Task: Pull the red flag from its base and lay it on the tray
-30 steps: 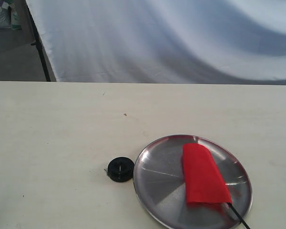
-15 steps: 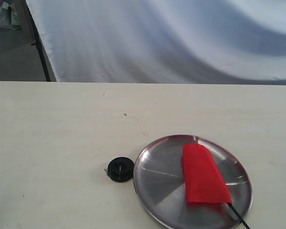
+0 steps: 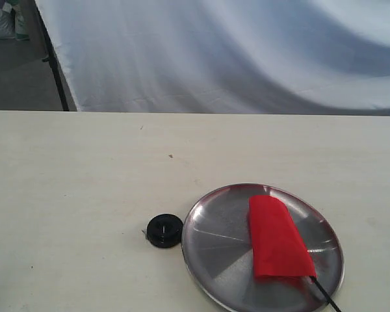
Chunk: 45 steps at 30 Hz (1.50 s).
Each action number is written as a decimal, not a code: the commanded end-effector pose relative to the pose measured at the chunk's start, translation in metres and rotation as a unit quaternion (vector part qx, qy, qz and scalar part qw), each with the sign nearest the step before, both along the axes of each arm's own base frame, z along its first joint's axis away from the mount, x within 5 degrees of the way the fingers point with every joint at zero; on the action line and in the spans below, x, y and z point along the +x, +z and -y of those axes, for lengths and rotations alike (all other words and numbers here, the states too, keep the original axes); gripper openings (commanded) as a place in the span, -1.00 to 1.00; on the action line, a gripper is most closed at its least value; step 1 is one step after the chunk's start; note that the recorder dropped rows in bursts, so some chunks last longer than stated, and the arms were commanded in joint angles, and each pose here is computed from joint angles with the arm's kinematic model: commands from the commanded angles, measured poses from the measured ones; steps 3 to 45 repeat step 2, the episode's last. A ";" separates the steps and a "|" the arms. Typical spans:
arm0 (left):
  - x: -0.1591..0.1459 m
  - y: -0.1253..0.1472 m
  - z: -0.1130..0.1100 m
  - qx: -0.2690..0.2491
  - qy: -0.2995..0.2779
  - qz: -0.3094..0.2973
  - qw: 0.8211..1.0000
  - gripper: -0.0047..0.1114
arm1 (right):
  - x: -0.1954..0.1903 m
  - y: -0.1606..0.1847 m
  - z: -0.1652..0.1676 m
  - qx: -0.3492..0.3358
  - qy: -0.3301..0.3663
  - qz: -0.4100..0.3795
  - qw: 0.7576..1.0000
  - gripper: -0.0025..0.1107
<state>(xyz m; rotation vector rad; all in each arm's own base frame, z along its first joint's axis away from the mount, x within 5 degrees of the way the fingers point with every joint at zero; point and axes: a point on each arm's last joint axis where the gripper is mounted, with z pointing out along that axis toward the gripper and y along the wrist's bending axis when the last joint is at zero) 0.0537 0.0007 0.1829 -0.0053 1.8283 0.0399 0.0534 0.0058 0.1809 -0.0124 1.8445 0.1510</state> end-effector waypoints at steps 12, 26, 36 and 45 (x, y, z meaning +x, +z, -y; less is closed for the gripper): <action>0.000 -0.001 0.000 -0.006 0.001 0.000 1.000 -0.91 | 0.000 0.001 0.000 -0.004 -0.001 0.007 1.000 -0.96; 0.000 -0.001 0.000 -0.006 0.001 0.000 1.000 -0.91 | 0.000 0.001 0.000 -0.004 -0.001 0.007 1.000 -0.96; 0.000 -0.001 0.000 -0.006 0.001 0.000 1.000 -0.91 | 0.000 0.001 0.000 -0.004 -0.001 0.007 1.000 -0.96; 0.000 -0.001 0.000 -0.006 0.001 0.000 1.000 -0.91 | 0.000 0.001 0.000 -0.004 -0.001 0.007 1.000 -0.96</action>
